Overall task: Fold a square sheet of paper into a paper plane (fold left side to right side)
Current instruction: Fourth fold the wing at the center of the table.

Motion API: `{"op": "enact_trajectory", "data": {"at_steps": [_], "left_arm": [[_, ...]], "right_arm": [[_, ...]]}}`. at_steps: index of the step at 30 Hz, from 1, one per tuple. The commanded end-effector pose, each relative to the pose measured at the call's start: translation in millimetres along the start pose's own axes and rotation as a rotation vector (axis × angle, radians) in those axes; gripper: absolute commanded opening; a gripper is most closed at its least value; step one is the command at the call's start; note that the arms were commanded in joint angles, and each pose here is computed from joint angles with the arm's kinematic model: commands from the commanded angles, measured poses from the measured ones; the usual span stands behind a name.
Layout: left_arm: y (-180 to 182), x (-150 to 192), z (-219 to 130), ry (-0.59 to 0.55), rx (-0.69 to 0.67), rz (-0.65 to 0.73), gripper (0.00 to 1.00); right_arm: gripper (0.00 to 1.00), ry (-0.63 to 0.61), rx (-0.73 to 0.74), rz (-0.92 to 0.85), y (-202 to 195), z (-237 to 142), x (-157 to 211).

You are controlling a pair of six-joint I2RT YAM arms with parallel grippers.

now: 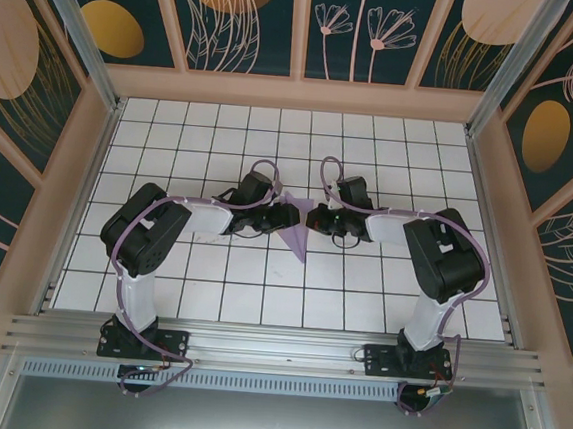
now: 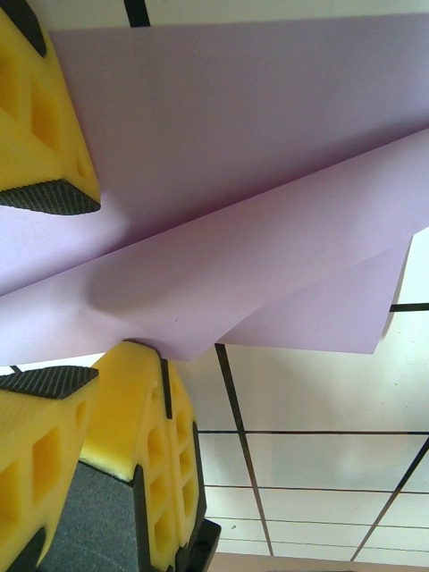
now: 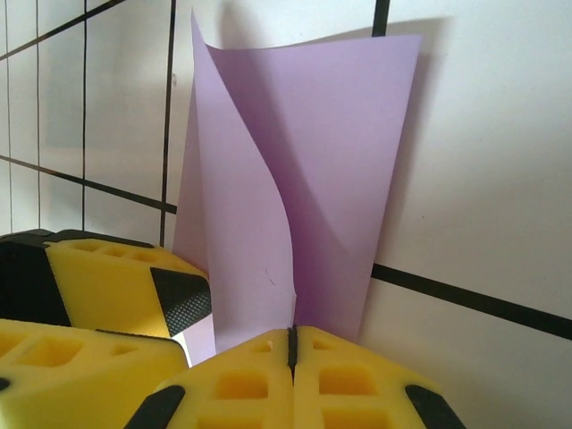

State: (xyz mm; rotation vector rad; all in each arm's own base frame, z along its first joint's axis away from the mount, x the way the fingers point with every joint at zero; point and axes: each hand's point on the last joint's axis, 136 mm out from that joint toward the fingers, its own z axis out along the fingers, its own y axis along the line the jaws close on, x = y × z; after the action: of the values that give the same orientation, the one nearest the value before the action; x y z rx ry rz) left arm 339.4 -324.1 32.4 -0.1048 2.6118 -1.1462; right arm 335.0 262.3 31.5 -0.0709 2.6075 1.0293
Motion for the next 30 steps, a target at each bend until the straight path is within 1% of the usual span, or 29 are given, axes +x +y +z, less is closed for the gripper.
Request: {"op": "enact_trajectory", "data": {"at_steps": [1, 21, 25, 30], "left_arm": [[21.4, 9.8, 5.3, 0.025, -0.079, -0.018, 0.52], [20.4, 9.9, 4.1, 0.026, -0.078, -0.015, 0.52], [20.6, 10.6, 4.0, 0.027, -0.078, -0.015, 0.52], [11.0, 6.5, -0.4, 0.017, -0.055, 0.003, 0.53]], "right_arm": [[0.00, 0.003, 0.027, -0.007, -2.9, -3.5, 6.2], [0.00, 0.032, 0.083, -0.002, -18.6, 10.1, 8.7], [0.00, 0.059, 0.114, -0.008, -23.9, 12.9, 16.6], [0.00, 0.098, 0.151, -0.013, -32.4, 13.2, 29.1]]}}
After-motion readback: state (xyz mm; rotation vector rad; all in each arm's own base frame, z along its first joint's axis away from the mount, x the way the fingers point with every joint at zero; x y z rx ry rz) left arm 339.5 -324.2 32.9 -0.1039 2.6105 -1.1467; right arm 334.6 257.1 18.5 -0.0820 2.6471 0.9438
